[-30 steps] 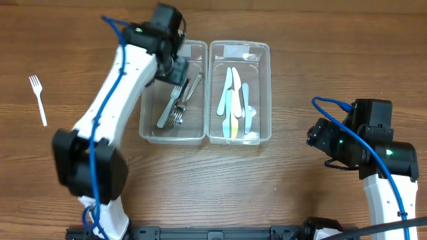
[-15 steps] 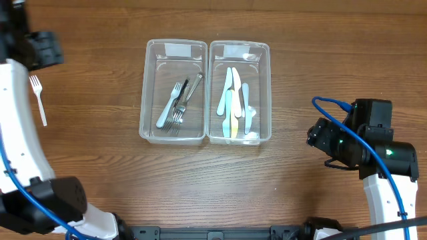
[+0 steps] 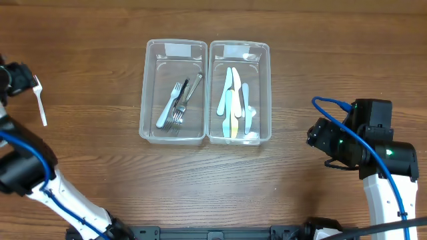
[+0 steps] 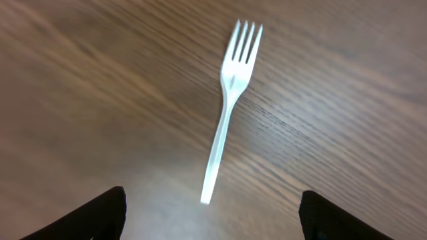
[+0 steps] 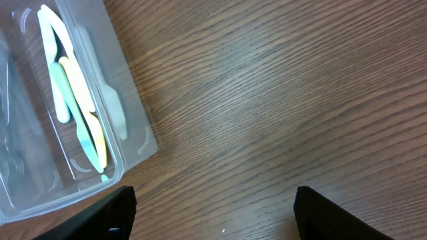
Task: Pack container
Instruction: 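Move left gripper to the last white plastic fork and grasp it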
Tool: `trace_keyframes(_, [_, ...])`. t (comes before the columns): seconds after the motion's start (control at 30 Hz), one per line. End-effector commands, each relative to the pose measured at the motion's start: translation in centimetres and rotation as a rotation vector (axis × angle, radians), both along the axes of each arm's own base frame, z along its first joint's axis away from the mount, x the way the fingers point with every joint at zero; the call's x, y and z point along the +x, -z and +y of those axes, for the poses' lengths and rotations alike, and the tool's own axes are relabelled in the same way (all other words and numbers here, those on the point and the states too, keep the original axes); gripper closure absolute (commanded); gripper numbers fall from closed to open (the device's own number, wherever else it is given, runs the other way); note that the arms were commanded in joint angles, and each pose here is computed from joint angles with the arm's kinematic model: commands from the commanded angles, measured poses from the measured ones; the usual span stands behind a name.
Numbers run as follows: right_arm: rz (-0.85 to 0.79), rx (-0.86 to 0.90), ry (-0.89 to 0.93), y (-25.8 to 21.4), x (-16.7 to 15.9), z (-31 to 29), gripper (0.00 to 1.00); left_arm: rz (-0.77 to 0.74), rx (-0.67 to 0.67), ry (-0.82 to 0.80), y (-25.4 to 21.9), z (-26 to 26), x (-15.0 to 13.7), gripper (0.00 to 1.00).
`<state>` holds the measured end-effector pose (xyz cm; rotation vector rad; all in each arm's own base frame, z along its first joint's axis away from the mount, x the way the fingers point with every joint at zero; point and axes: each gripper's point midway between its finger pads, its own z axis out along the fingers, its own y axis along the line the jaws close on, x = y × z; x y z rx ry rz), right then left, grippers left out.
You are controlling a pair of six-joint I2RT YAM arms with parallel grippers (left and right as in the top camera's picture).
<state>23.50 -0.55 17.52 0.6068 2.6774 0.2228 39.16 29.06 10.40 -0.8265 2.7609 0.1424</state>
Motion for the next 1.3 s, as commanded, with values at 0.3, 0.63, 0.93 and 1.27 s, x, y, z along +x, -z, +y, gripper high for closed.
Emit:
trace_keyframes(0.3, [-0.008, 0.002, -0.005, -0.2, 0.1, 0.1, 0.22, 0.101, -0.098, 0.110, 10.8, -0.2, 1.0, 0.17])
trace_keyframes(0.63, [-0.009, 0.002, -0.004, -0.2, 0.1, 0.1, 0.22, 0.072, -0.075, 0.111, 12.0, 0.5, 2.1, 0.18])
trace_keyframes(0.93, [-0.007, 0.006, 0.006, -0.2, 0.0, 0.1, 0.22, 0.114, -0.124, 0.134, 14.2, -1.2, 1.9, 0.39])
trace_keyframes(1.27, [-0.008, 0.006, 0.006, -0.2, 0.1, 0.1, 0.22, 0.124, -0.121, 0.139, 14.2, -1.5, 2.0, 0.81])
